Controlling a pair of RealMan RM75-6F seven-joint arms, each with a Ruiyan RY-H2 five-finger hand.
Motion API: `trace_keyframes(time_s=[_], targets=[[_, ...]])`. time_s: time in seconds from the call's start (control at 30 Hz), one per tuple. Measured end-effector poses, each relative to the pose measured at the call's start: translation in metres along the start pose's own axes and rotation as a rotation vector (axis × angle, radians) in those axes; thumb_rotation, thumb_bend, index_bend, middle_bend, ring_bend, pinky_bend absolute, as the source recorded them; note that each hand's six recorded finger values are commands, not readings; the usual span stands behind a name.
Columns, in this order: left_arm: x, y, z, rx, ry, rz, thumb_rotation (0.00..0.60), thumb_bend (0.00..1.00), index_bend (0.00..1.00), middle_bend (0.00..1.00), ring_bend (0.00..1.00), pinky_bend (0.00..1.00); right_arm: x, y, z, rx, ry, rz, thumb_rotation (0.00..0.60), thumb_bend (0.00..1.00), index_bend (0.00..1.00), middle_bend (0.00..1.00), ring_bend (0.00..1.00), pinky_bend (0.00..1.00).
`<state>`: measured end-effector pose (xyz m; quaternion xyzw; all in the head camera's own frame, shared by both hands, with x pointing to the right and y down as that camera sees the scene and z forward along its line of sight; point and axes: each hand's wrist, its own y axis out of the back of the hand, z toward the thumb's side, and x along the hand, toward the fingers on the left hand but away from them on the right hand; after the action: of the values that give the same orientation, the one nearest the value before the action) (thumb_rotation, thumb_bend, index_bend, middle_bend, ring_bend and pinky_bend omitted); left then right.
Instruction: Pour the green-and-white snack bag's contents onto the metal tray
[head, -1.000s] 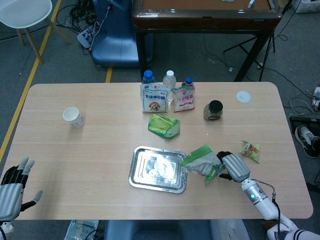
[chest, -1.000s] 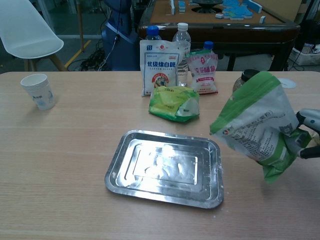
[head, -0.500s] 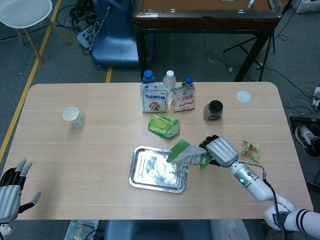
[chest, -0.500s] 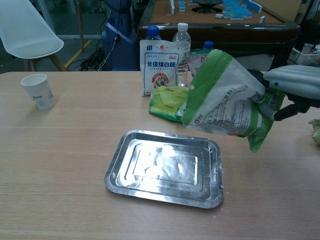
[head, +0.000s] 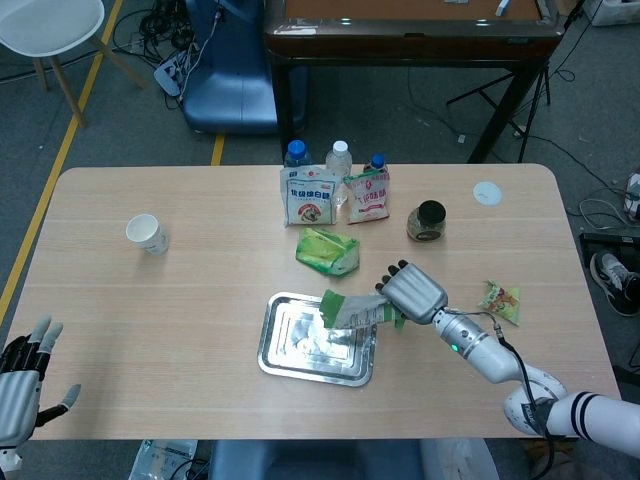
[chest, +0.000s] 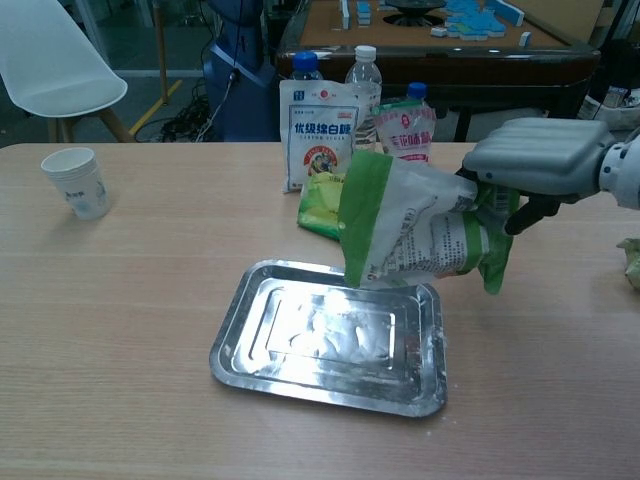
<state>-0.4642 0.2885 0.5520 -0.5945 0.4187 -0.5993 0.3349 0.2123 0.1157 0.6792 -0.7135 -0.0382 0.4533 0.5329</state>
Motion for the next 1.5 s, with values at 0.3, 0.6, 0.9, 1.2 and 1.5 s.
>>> trace_keyframes(time_s=[0.3,0.6,0.9,1.2,1.5], targets=[[0.001,-0.001,-0.001,0.000,0.003,-0.006,0.600,0.23,0.02,0.00,0.08,0.06,-0.008,0.000,0.008,0.092,-0.003,0.026,0.600,0.73,0.53,0.48,0.34,0.37],[0.000,-0.002,-0.001,0.002,0.005,-0.015,0.600,0.23,0.02,0.00,0.08,0.06,-0.008,-0.002,0.008,0.125,-0.016,0.029,0.600,0.73,0.53,0.48,0.34,0.37],[0.000,-0.002,0.000,0.003,0.007,-0.016,0.600,0.23,0.02,0.00,0.08,0.06,-0.012,0.003,0.008,0.195,-0.018,0.018,0.600,0.73,0.53,0.48,0.34,0.37],[-0.001,-0.001,-0.003,0.005,0.015,-0.015,0.600,0.23,0.02,0.00,0.08,0.06,-0.017,-0.006,0.016,0.246,-0.005,0.059,0.600,0.73,0.53,0.48,0.34,0.37],[0.000,-0.003,-0.002,0.000,0.014,-0.017,0.600,0.23,0.02,0.00,0.08,0.06,-0.016,0.003,0.012,0.178,-0.030,0.027,0.600,0.73,0.53,0.48,0.34,0.37]])
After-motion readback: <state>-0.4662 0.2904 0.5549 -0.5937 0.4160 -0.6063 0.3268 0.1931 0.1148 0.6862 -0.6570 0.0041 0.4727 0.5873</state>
